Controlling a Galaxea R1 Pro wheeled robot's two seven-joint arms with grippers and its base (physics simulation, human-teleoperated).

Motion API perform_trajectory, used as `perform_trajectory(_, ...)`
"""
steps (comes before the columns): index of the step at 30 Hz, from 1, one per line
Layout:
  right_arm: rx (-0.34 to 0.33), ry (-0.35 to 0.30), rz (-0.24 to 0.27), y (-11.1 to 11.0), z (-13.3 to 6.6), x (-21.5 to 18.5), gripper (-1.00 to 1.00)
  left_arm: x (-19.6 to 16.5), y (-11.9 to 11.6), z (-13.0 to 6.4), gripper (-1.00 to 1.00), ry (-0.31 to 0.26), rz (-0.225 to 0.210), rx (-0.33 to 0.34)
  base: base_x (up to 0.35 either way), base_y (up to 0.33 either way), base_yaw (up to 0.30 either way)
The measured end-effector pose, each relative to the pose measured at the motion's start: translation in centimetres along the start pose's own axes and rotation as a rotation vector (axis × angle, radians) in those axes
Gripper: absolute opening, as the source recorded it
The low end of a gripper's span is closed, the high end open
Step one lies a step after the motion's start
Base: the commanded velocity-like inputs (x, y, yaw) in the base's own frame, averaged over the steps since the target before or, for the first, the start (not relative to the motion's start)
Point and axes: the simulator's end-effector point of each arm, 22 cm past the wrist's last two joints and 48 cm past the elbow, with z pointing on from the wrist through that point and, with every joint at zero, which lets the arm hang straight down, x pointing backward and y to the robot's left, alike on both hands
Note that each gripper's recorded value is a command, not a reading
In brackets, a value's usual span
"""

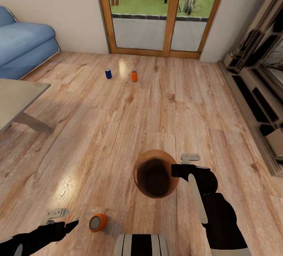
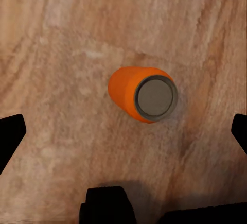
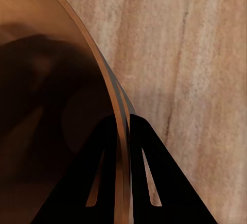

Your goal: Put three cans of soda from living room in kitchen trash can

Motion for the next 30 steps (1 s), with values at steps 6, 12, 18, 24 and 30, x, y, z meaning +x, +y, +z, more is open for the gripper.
perform_trajectory(6,0.000,0.000,-0.001,0.0,0.0,0.0,-1.00,1.4,-5.1,2.3,1.00,0.046,-0.007,0.051,0.000,0.000,0.000)
perform_trajectory(12,0.001,-0.001,-0.001,-0.1,0.0,0.0,-1.00,2.4,-10.5,4.8,1.00,0.075,0.023,0.045,0.000,0.000,0.000)
perform_trajectory(18,-0.002,0.000,-0.001,0.0,0.0,0.0,-1.00,2.8,-12.4,5.4,1.00,0.084,0.025,0.049,0.000,0.000,0.000)
perform_trajectory(24,0.003,-0.001,-0.004,-0.2,0.0,0.0,-1.00,2.9,-10.8,5.5,1.00,0.086,0.039,-0.029,0.000,0.000,0.000)
perform_trajectory(30,-0.001,0.000,-0.002,-0.1,0.0,0.0,-1.00,2.1,-10.2,6.2,1.00,0.086,0.042,-0.057,0.000,0.000,0.000)
